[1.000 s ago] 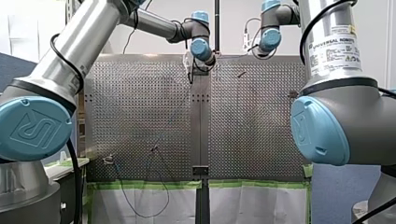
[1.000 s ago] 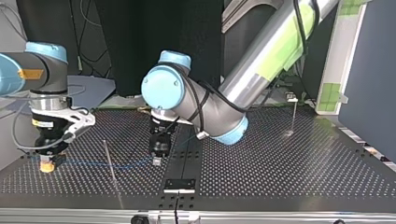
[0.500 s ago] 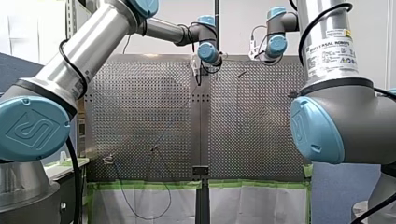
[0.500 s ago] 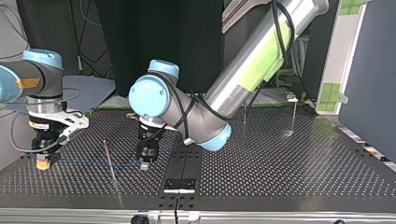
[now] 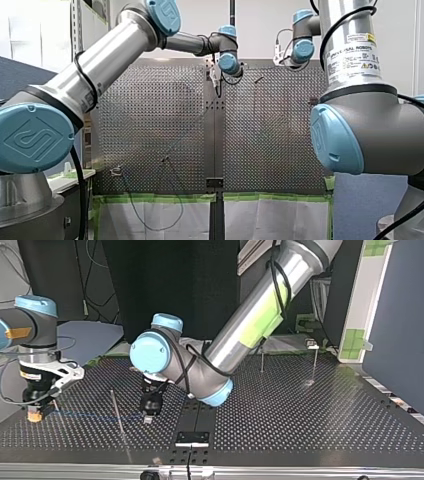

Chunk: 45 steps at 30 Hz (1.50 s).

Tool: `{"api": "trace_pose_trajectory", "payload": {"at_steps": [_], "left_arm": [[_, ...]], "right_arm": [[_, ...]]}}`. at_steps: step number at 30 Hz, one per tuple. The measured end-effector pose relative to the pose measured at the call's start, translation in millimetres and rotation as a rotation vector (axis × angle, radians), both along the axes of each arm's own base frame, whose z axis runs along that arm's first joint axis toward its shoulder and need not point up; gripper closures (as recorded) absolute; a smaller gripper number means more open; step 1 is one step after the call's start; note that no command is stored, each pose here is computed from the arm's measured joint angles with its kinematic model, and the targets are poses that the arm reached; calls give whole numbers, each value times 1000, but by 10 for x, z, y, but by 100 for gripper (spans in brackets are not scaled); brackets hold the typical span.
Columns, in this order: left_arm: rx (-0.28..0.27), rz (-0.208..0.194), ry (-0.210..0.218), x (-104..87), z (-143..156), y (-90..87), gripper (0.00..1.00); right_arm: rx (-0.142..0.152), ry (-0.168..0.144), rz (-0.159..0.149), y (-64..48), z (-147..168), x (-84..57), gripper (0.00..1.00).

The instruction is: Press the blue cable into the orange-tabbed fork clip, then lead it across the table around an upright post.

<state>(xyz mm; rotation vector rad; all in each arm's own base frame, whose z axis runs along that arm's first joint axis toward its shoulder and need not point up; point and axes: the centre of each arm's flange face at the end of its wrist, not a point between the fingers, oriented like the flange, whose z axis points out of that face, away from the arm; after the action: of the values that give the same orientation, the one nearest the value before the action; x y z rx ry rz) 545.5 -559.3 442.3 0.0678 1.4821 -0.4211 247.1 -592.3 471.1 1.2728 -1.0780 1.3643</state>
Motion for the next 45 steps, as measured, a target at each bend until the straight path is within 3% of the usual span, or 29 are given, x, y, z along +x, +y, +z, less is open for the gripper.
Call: {"api": "trace_pose_trajectory", "payload": {"at_steps": [9, 16, 23, 30, 36, 38, 40, 41, 42, 44, 45], "left_arm": [[-24, -15, -34, 100, 64, -109, 100], [-16, -18, -24, 173, -130, -186, 100], [5, -18, 2, 221, -407, -224, 100], [14, -6, 12, 280, -601, -179, 100], [40, 34, 19, 312, -678, -113, 100], [55, 50, 21, 315, -711, -92, 73], [73, 69, 25, 318, -766, -67, 73], [80, 75, 26, 319, -788, -60, 28], [88, 81, 28, 316, -808, -54, 28], [95, 82, 29, 300, -825, -63, 0], [97, 81, 29, 287, -827, -73, 0]], "right_arm": [[24, 3, -1, -116, -186, -31, 100], [26, -11, 9, -190, -293, -11, 100], [67, -25, 28, -310, -579, 28, 100], [79, -54, 37, -396, -753, 66, 100], [128, -48, 39, -468, -1086, 92, 100], [150, -43, 40, -484, -1227, 108, 100], [168, -38, 41, -493, -1344, 128, 100], [179, -36, 42, -495, -1419, 144, 100], [185, -35, 43, -493, -1472, 156, 100], [195, -34, 45, -483, -1583, 178, 100], [198, -36, 46, -478, -1625, 182, 100]]}}
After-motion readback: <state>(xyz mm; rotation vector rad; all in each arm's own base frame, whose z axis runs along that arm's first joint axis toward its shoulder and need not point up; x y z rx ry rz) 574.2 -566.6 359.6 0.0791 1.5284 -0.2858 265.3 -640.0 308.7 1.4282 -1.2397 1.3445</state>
